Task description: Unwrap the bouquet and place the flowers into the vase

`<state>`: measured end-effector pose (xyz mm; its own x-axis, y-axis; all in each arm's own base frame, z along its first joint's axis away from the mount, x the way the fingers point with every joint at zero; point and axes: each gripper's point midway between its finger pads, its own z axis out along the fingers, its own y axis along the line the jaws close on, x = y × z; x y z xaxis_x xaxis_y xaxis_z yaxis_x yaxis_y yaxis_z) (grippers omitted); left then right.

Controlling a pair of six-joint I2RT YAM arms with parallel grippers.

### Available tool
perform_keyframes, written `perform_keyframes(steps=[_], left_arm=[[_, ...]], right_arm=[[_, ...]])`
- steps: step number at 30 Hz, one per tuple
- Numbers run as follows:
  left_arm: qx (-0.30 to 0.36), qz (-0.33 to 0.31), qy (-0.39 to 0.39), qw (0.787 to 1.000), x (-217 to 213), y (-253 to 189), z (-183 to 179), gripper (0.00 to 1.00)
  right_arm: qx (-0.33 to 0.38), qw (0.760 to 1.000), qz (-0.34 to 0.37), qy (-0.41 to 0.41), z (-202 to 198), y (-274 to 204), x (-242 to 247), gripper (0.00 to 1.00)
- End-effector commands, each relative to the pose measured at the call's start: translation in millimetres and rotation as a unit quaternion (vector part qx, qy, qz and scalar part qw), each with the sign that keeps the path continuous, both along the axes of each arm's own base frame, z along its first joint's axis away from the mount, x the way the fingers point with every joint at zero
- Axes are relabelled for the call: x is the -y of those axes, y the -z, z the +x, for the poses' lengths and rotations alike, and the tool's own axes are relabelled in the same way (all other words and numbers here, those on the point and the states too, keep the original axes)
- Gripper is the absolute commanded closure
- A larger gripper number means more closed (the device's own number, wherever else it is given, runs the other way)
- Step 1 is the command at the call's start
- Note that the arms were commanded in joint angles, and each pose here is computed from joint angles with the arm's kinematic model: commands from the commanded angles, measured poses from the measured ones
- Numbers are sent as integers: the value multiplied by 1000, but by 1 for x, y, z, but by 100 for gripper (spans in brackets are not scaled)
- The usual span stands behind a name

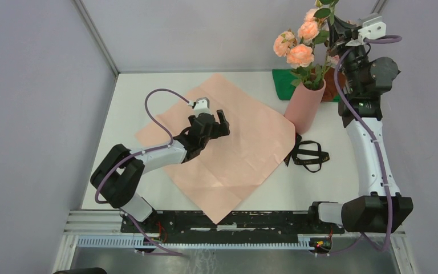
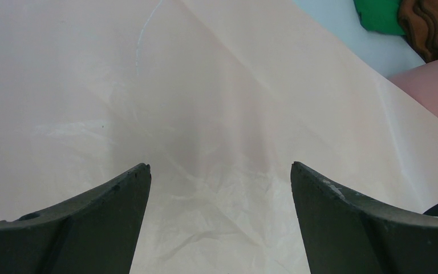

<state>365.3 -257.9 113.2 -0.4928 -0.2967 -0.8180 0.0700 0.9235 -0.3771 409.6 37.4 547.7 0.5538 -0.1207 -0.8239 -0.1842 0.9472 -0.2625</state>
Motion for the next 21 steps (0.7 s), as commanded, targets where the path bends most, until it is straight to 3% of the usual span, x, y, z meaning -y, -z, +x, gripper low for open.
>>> perform_keyframes(steps=[1,9,21], left_arm=[[28,-20,-2,999,5,-19,11,3],[22,-24,4,999,5,-13,7,4],[10,-28,15,999,13,-5,8,5]], right_arm=[[4,999,20,-28,1,9,-3,100],[-54,997,39,-31,-6,96,1,100],[-81,995,39,-34,-16,130,-1,100]])
